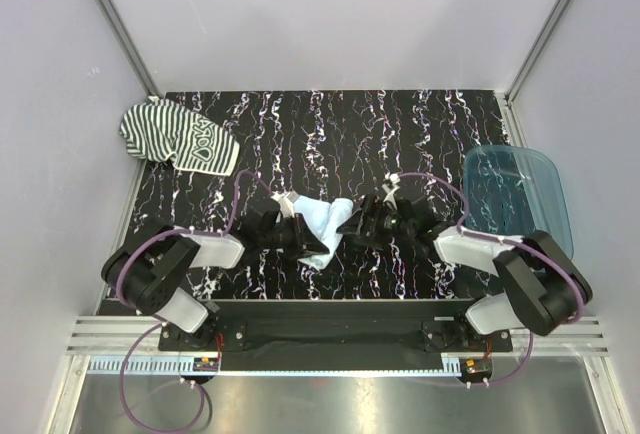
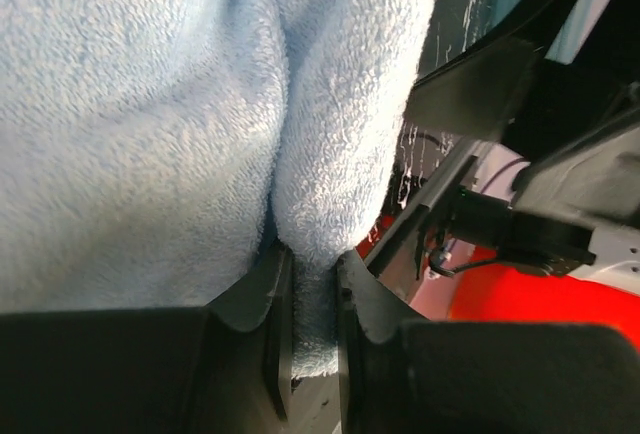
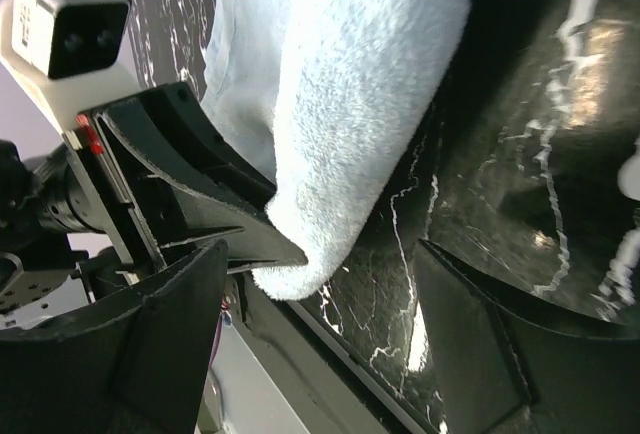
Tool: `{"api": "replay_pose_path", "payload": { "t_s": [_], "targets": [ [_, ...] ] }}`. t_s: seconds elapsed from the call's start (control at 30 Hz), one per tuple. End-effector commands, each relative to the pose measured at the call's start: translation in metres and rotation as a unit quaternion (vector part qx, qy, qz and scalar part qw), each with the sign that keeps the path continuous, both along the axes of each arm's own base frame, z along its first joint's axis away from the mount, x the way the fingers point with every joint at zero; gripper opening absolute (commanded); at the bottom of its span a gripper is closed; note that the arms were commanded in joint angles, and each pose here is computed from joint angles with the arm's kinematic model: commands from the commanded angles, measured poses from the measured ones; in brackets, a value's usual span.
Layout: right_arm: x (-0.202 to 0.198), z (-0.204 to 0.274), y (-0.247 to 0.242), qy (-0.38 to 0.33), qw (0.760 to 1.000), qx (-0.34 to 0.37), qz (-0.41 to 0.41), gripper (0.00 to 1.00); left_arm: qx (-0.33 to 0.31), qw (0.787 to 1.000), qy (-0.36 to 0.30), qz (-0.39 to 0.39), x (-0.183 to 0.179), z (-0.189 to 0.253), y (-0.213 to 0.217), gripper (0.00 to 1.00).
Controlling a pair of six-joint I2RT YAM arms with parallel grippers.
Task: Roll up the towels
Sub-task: Roll the towel
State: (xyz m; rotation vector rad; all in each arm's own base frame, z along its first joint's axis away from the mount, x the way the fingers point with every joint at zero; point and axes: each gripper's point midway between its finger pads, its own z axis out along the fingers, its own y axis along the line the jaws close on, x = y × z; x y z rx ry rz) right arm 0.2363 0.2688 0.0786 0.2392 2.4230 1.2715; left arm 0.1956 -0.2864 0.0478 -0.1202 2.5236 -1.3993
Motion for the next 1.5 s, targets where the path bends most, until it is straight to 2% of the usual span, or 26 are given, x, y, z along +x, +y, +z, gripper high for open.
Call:
{"api": "replay_pose_path", "payload": {
  "t_s": [0.0,0.2,0.3,0.53,0.6,0.63,0.7,0.73,0.77,0.87,0.9,0.97,1.0,1.03,1.1,1.33,1.47],
  "targets": [
    [0.012,0.013,0.027,-0.035,0.999,0.033,0.012,0.81,-0.061,0.998,0.001,-0.023,0.0,0.016,-0.009,0.0],
    [0.019,-0.002,0.039,-0.027,0.998,0.046,0.018,0.78,-0.082,0.996,0.029,-0.008,0.007,0.008,0.002,0.0],
    [0.023,-0.006,0.044,-0.026,0.998,0.052,0.019,0.68,-0.097,0.995,0.038,-0.008,0.007,0.007,0.005,0.0],
    [0.028,-0.016,0.051,-0.02,0.998,0.054,0.02,0.62,-0.086,0.995,0.04,-0.013,0.008,-0.001,0.006,0.0],
    [0.029,-0.019,0.054,-0.019,0.998,0.053,0.022,0.56,-0.083,0.995,0.043,-0.017,0.007,-0.003,0.006,0.0],
    [0.029,-0.018,0.055,-0.02,0.998,0.054,0.023,0.48,-0.083,0.995,0.042,-0.018,0.007,-0.003,0.006,0.0],
    [0.03,-0.02,0.056,-0.017,0.998,0.053,0.022,0.4,-0.082,0.996,0.044,-0.019,0.008,-0.005,0.005,0.0],
    [0.03,-0.021,0.056,-0.017,0.998,0.053,0.021,0.31,-0.083,0.995,0.043,-0.022,0.008,-0.003,0.005,0.0],
    [0.029,-0.022,0.056,-0.015,0.998,0.052,0.021,0.27,-0.08,0.996,0.045,-0.023,0.008,-0.004,0.005,0.0],
    [0.029,-0.023,0.054,-0.008,0.999,0.04,0.016,0.18,-0.046,0.998,0.032,-0.028,0.01,-0.008,0.008,0.05],
    [0.027,-0.03,0.05,0.006,1.0,0.024,0.011,0.17,-0.028,0.999,0.023,-0.02,0.015,-0.01,0.011,0.13],
    [0.028,-0.027,0.047,0.006,1.0,0.009,0.007,0.14,0.009,1.0,0.008,-0.024,0.017,-0.008,0.018,0.2],
    [0.025,-0.037,0.04,0.027,0.999,-0.018,-0.003,0.13,0.022,1.0,0.0,-0.022,0.02,-0.006,0.02,0.25],
    [0.026,-0.035,0.04,0.027,0.999,-0.026,-0.002,0.12,0.037,0.999,-0.018,-0.013,0.026,-0.001,0.023,0.34],
    [0.026,-0.034,0.036,0.034,0.999,-0.042,-0.009,0.11,0.072,0.997,-0.026,-0.01,0.029,-0.001,0.031,0.41],
    [0.021,-0.032,0.038,0.046,0.995,-0.089,-0.006,0.1,0.151,0.986,-0.074,0.005,0.036,0.02,0.05,0.49],
    [0.012,-0.04,0.033,0.076,0.987,-0.143,0.0,0.1,0.219,0.964,-0.15,0.021,0.04,0.049,0.056,0.5]
  ]
}}
